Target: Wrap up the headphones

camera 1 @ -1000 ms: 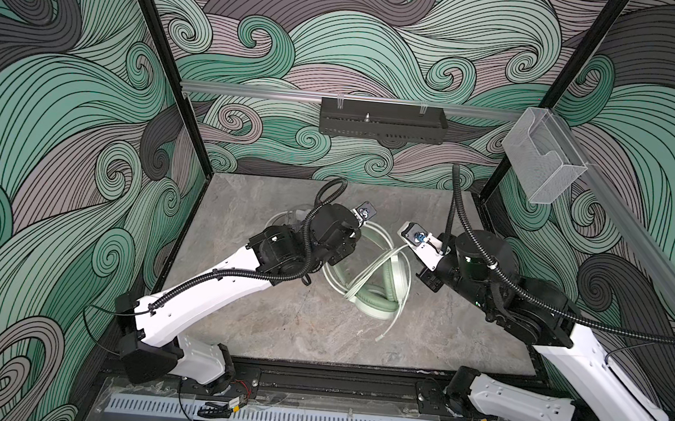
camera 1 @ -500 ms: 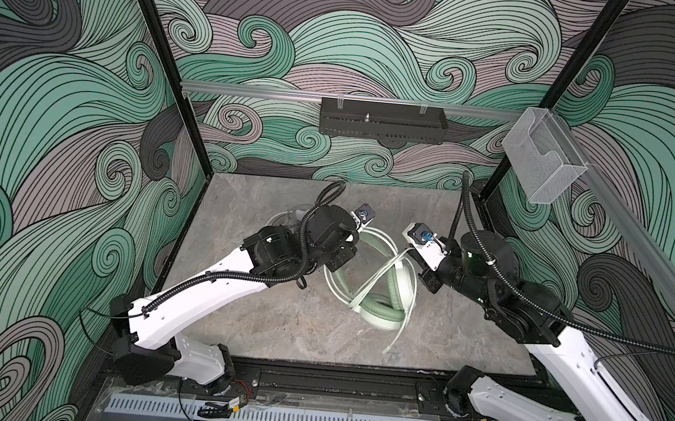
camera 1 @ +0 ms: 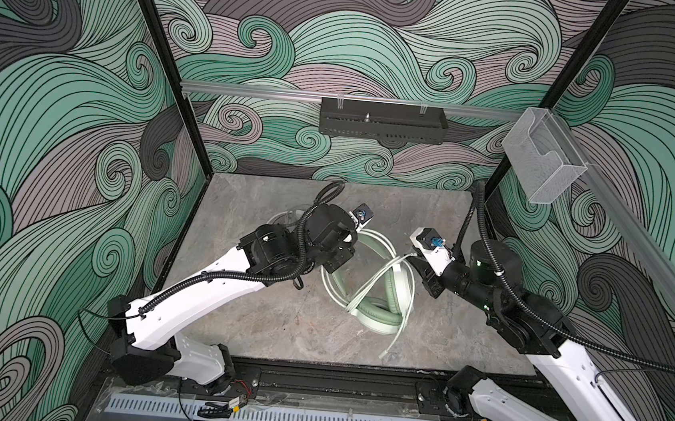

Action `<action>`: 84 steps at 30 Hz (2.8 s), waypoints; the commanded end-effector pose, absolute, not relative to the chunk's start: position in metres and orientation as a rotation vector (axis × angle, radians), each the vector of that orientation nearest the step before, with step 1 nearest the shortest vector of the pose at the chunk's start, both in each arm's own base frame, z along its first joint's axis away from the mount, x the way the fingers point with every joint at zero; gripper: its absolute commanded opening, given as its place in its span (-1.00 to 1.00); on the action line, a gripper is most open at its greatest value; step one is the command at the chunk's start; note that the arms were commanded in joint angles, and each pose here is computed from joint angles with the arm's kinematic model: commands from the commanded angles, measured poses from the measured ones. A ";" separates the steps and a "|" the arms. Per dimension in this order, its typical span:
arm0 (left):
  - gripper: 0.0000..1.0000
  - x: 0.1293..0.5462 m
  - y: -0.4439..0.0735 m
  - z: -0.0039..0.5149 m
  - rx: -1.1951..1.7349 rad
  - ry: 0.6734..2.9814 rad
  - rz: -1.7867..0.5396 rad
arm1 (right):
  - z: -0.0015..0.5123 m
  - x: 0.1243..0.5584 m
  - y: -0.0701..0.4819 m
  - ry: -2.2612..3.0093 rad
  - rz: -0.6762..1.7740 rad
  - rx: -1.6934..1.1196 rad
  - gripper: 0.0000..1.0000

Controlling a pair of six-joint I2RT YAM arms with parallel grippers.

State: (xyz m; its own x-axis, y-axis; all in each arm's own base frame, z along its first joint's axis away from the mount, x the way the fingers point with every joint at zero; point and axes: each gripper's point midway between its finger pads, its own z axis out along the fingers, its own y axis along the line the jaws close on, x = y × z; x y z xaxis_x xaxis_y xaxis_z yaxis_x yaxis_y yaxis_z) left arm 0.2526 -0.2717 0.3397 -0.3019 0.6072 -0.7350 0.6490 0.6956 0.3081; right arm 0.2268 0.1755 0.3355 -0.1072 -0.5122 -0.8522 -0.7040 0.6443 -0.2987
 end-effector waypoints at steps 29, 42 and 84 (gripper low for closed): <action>-1.00 0.298 -0.271 0.285 0.342 2.389 -0.210 | 0.349 0.278 0.089 1.968 -0.031 -0.390 0.93; -1.00 0.388 -0.312 0.209 0.164 2.499 -0.105 | 0.361 0.259 0.085 1.934 -0.042 -0.428 0.98; -0.46 0.446 -0.344 0.065 0.054 2.763 -0.130 | 0.357 0.257 0.093 1.887 -0.089 -0.516 0.98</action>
